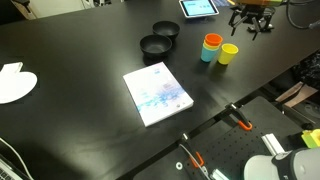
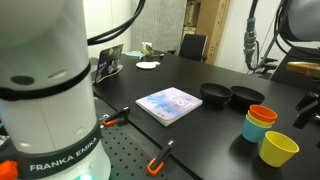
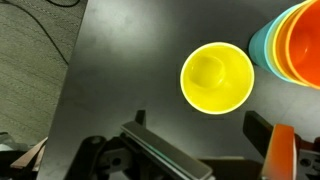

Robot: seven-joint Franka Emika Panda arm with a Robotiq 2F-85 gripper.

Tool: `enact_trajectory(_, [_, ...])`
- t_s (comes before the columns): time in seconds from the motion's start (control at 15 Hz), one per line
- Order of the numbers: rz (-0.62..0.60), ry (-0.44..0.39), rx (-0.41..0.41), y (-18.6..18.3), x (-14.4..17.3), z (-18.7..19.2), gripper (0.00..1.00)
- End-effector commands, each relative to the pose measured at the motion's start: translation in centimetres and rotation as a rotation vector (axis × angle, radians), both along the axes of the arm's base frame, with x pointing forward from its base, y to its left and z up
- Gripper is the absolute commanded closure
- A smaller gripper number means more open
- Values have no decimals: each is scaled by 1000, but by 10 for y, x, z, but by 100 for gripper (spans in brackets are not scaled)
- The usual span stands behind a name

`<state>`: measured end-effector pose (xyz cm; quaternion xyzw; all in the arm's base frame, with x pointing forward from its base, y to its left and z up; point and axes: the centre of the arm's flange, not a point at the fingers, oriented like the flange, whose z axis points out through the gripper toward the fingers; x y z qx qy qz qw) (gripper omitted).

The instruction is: Stack the cups together

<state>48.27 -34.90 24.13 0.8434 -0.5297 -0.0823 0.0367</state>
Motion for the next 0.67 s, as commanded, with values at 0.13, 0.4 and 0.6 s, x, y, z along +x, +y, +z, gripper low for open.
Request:
enact_trajectory(0.13, [18, -38, 61, -4, -22, -15, 0])
enact_trajectory(0.4, [37, -14, 90, -5, -33, -30, 0])
enact_trajectory(0.6, [85, -45, 90, -2, -34, -42, 0])
